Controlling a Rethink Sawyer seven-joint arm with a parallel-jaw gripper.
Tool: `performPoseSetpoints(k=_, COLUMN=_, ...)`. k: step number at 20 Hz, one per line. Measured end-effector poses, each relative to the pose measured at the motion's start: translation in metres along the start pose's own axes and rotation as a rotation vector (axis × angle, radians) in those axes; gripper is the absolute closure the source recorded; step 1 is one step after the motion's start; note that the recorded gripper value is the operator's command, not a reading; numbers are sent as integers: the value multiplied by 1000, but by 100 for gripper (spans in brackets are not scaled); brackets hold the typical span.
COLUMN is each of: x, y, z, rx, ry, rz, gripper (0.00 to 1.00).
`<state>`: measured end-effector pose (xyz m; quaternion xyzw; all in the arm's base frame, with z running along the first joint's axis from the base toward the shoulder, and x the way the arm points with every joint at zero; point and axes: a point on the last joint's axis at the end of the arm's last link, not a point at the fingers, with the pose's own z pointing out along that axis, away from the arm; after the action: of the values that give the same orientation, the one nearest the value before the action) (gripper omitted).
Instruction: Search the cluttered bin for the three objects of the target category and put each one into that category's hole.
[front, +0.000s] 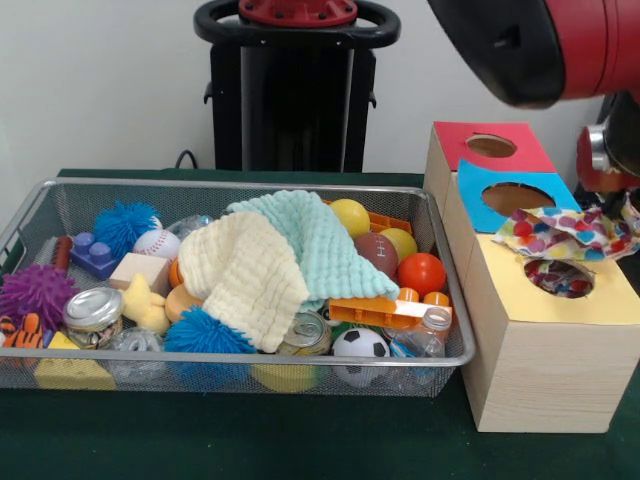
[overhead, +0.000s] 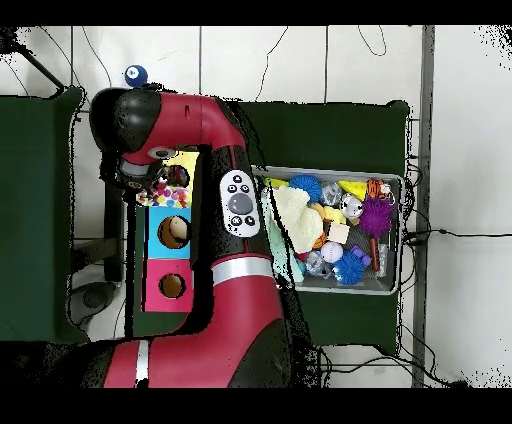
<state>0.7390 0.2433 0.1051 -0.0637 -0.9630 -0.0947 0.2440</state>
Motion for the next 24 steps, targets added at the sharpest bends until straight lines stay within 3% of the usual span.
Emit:
performPoseSetpoints(k=5, x=-4, y=14, z=26, rx=-57, ry=-6, rz=-10, gripper=100)
performPoseSetpoints(k=11, x=-7, y=31, z=41, rx=-104, ry=-73, rz=-28, gripper=100)
performPoseSetpoints(k=16, x=-7, y=36, z=37, rx=-129, ry=-126, rz=-33, gripper=100)
performPoseSetpoints(k=24, x=-8, y=34, z=13, rx=-162, ry=-158, rz=-34, gripper=100)
